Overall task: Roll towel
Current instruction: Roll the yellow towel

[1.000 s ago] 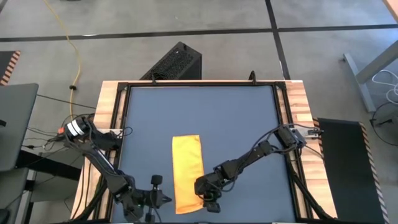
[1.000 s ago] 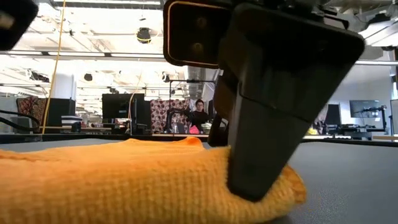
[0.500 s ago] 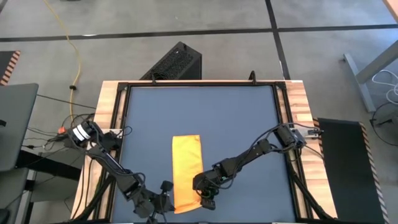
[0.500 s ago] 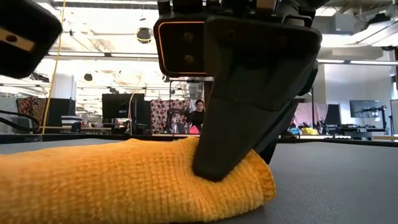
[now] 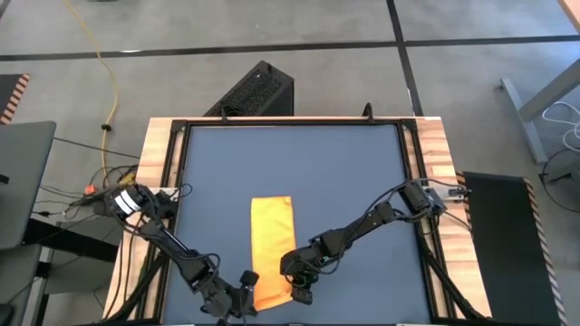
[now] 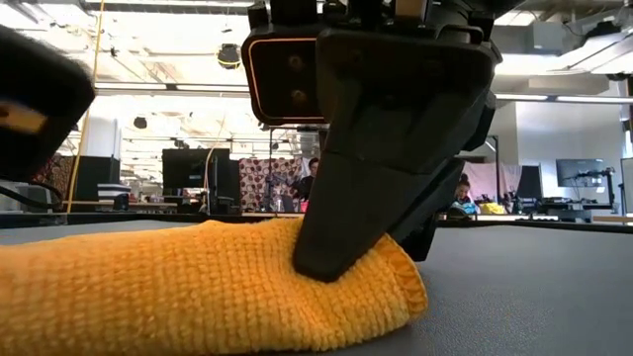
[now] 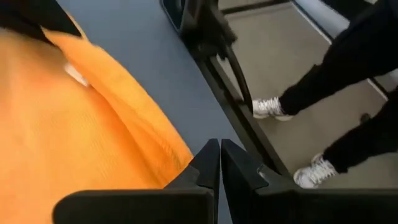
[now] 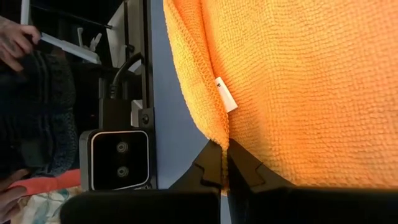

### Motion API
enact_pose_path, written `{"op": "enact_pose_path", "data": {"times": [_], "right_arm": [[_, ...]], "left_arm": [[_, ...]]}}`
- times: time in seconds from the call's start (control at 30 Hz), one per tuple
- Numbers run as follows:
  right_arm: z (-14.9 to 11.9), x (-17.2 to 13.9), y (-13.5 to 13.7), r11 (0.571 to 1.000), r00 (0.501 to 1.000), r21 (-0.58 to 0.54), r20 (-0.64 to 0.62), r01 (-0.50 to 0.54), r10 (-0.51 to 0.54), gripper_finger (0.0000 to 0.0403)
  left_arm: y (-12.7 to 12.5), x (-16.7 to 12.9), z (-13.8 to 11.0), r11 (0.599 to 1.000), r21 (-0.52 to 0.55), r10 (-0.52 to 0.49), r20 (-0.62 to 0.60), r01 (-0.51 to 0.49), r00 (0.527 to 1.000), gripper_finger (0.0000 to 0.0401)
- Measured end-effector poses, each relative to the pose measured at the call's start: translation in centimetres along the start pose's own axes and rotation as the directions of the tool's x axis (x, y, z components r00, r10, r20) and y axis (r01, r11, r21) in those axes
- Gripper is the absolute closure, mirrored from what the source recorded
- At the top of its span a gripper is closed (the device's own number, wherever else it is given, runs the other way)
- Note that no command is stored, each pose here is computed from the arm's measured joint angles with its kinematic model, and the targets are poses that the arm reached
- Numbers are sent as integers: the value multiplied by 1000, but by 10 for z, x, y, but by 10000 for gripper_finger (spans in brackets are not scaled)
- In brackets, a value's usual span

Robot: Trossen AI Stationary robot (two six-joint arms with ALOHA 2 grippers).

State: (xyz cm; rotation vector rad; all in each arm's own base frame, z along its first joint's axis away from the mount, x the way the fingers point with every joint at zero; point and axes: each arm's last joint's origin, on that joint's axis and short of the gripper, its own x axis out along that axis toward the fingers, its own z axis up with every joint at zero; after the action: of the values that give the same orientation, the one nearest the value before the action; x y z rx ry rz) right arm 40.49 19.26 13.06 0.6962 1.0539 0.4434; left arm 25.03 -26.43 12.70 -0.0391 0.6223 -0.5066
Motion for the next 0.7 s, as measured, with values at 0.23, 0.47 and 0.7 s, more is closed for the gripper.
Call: {"op": "enact_pose_path", "data": {"times": [0.23,0.47,0.7], "right_arm": [[0,0,1,1000,1000,5,0,-1,1,380],[0,0,1,1000,1000,6,0,-1,1,376],[0,0,0,1000,1000,7,-3,1,-1,359]], "left_arm": [[3,0,-3,998,-16,53,-24,-53,998,401],[11,0,-8,996,-40,81,-93,-85,992,401],[19,-1,-14,997,-66,36,-91,-42,995,401]]}}
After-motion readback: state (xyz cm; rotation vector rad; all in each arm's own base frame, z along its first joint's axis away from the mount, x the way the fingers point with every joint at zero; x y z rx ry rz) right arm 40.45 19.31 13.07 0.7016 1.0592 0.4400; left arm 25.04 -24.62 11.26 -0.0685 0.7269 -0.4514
